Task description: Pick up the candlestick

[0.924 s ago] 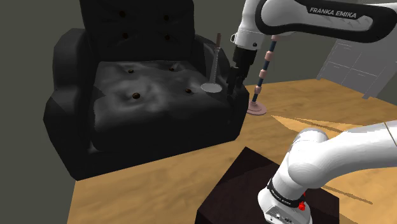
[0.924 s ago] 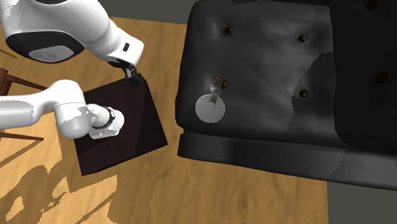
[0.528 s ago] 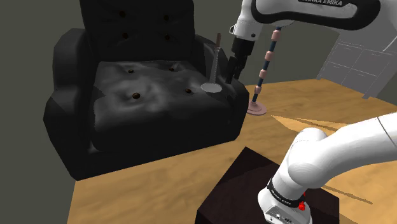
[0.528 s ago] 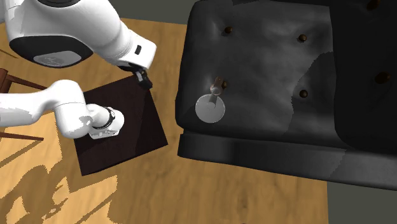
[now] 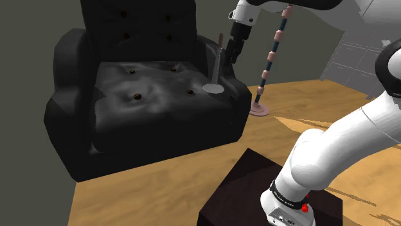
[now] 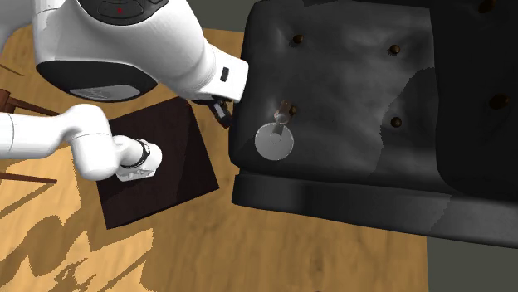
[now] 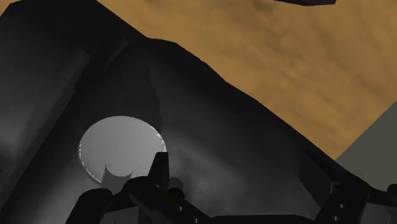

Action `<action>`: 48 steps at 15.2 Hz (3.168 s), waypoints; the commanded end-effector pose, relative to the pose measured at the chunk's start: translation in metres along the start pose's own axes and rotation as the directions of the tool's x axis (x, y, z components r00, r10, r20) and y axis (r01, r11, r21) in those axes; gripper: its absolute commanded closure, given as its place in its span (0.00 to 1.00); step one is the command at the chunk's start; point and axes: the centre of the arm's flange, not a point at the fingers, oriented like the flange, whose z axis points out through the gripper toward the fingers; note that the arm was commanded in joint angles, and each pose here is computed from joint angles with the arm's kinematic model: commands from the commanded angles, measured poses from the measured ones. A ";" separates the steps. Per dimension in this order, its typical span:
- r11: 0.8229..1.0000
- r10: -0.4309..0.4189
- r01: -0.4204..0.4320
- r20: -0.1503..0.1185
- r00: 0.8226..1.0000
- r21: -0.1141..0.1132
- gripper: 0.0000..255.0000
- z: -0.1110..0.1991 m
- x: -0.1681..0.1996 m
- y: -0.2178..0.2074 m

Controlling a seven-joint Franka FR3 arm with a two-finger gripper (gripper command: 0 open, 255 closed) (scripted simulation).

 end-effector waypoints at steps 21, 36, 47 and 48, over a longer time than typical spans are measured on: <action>0.994 -0.100 0.103 -0.081 0.992 0.027 0.00 -0.030 0.082 0.121; 0.994 -0.100 0.103 -0.081 0.992 0.027 1.00 -0.056 0.085 0.119; 0.994 -0.100 0.103 -0.081 0.992 0.027 1.00 -0.109 0.091 0.114; 0.994 -0.100 0.103 -0.081 0.992 0.027 1.00 -0.109 0.091 0.114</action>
